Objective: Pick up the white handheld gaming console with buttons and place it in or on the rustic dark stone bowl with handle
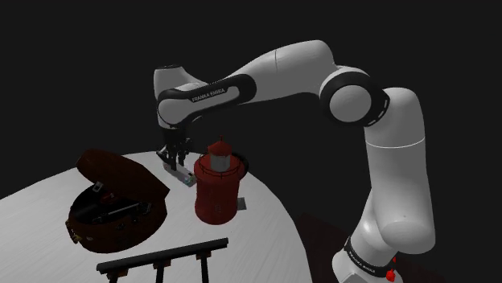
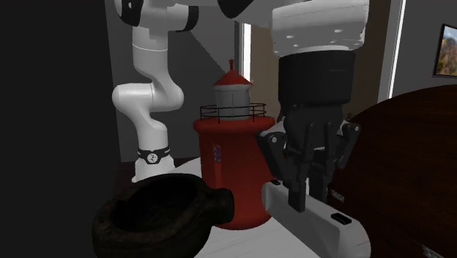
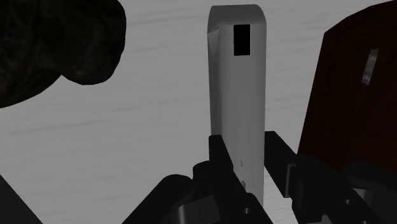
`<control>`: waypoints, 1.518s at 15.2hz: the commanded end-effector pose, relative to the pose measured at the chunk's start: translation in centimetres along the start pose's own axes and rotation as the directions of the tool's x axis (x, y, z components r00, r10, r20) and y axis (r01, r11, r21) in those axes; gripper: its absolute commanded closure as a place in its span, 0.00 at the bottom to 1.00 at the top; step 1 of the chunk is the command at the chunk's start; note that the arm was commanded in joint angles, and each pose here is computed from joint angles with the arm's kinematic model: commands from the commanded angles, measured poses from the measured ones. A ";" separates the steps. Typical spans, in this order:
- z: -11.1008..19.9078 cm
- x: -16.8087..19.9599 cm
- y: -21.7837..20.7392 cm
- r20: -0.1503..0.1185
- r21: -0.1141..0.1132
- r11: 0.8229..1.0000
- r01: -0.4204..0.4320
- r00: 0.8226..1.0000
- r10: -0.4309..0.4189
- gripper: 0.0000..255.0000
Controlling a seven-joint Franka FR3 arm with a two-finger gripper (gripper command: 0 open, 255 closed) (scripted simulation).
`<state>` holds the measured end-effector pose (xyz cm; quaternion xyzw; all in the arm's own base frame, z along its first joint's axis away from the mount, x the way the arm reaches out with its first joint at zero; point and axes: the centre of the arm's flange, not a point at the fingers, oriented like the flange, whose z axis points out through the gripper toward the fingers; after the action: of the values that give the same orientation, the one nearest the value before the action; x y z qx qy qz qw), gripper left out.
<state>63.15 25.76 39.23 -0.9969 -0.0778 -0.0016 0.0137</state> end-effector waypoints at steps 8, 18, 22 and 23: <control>-4.8 0.0 -0.1 0.000 0.000 1.000 0.000 1.000 0.000 1.00; -7.8 -2.9 4.1 0.000 0.000 1.000 0.000 1.000 0.000 1.00; -7.9 -5.9 8.5 0.000 0.000 1.000 0.000 1.000 0.000 1.00; -7.9 -6.7 9.6 0.000 0.000 1.000 0.000 1.000 0.000 1.00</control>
<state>58.63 16.42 47.06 -0.9969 -0.0772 -0.0032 0.0138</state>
